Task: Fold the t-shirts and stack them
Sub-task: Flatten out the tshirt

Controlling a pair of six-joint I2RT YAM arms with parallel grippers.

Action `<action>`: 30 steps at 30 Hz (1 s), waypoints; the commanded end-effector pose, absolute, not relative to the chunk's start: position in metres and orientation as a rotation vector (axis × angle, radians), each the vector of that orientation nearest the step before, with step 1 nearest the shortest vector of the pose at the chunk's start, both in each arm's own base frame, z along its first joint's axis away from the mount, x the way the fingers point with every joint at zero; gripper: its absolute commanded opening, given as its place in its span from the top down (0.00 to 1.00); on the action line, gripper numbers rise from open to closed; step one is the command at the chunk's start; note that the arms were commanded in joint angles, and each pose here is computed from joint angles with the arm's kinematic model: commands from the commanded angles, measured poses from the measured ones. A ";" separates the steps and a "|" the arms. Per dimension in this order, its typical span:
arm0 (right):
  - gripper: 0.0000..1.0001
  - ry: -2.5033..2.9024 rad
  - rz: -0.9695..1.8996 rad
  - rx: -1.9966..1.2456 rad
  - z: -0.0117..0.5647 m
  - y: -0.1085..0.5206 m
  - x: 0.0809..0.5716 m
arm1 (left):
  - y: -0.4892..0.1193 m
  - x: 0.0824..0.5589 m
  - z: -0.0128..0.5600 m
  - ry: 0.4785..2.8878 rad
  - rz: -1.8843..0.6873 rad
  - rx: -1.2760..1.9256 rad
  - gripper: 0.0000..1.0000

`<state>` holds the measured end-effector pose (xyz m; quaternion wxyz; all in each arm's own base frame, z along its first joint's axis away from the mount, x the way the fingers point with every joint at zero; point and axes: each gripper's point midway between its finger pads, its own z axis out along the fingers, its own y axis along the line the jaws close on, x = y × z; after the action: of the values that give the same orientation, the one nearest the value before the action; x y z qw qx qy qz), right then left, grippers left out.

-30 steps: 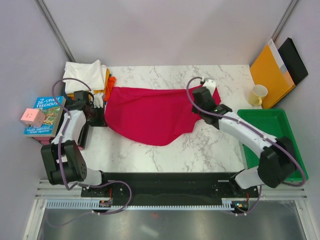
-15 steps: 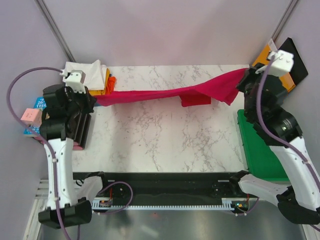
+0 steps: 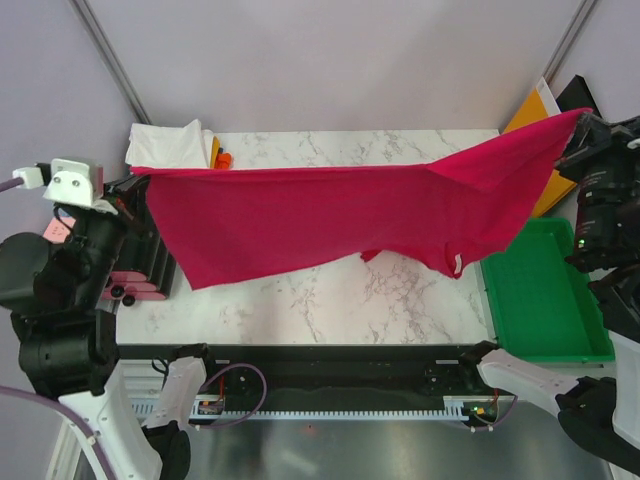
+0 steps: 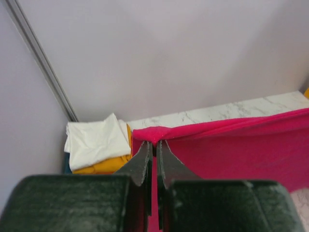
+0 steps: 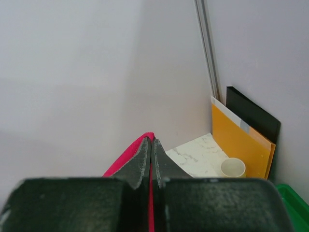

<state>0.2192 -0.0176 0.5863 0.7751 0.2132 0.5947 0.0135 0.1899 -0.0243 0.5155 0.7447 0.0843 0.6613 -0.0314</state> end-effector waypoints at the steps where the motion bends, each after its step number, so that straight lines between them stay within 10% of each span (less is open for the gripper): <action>1: 1.00 1.189 0.036 0.504 0.620 -0.036 0.197 | -0.026 0.159 0.566 1.316 -0.063 0.132 0.98; 15: 1.00 1.100 0.059 0.539 0.656 -0.032 0.209 | -0.032 0.153 0.600 1.256 -0.089 0.154 0.98; 30: 1.00 1.415 -0.120 0.469 0.503 0.025 0.369 | -0.012 0.303 0.368 1.803 -0.195 0.162 0.98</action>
<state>0.3454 0.0322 0.5186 0.7343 0.1911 0.6474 -0.0715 0.2860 -0.0138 0.3943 0.6153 0.0504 0.7818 -0.0878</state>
